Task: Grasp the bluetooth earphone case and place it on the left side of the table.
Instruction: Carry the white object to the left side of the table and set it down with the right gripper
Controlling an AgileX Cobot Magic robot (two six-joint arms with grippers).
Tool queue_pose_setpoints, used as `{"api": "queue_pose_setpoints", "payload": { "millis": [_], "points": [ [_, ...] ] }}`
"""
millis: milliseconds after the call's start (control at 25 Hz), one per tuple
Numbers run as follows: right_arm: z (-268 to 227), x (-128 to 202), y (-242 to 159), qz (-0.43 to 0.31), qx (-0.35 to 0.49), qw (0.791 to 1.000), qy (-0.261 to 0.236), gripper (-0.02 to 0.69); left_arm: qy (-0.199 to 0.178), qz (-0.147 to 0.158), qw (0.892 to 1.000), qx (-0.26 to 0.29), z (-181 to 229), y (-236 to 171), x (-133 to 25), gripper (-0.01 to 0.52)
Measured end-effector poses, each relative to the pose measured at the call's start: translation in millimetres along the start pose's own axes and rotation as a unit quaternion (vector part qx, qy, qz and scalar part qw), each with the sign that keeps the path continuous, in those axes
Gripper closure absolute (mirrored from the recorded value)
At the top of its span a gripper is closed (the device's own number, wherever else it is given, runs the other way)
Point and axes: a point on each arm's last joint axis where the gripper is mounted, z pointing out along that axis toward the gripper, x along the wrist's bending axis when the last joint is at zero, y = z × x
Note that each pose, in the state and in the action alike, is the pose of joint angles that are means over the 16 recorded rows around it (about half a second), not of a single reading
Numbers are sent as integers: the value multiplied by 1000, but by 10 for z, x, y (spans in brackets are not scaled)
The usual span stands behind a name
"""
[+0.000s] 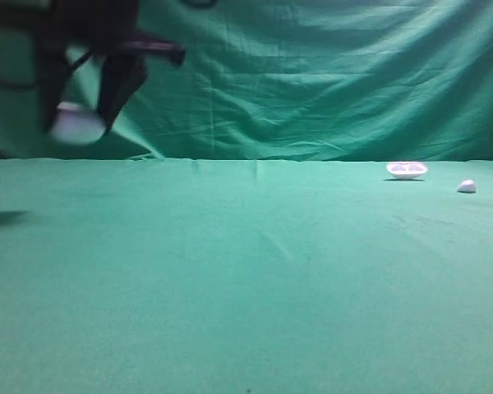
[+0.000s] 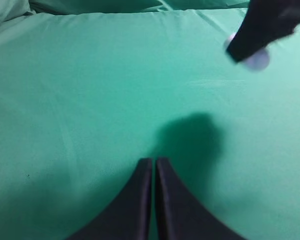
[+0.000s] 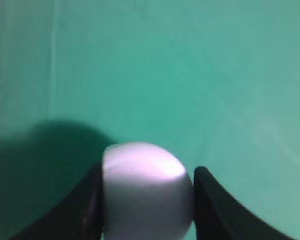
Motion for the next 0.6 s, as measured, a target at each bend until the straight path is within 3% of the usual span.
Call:
{"api": "queue_pose_setpoints", "payload": {
  "millis": [360, 480, 600],
  "points": [
    [-102, -30, 18, -15, 5, 1000, -15, 150, 0, 0, 1000, 0, 0, 0, 0, 514],
    [-374, -113, 69, -21, 9, 999, -36, 165, 0, 0, 1000, 0, 0, 0, 0, 514],
    [-759, -225, 123, -18, 9, 998, -61, 234, 0, 0, 1000, 0, 0, 0, 0, 514]
  ]
}}
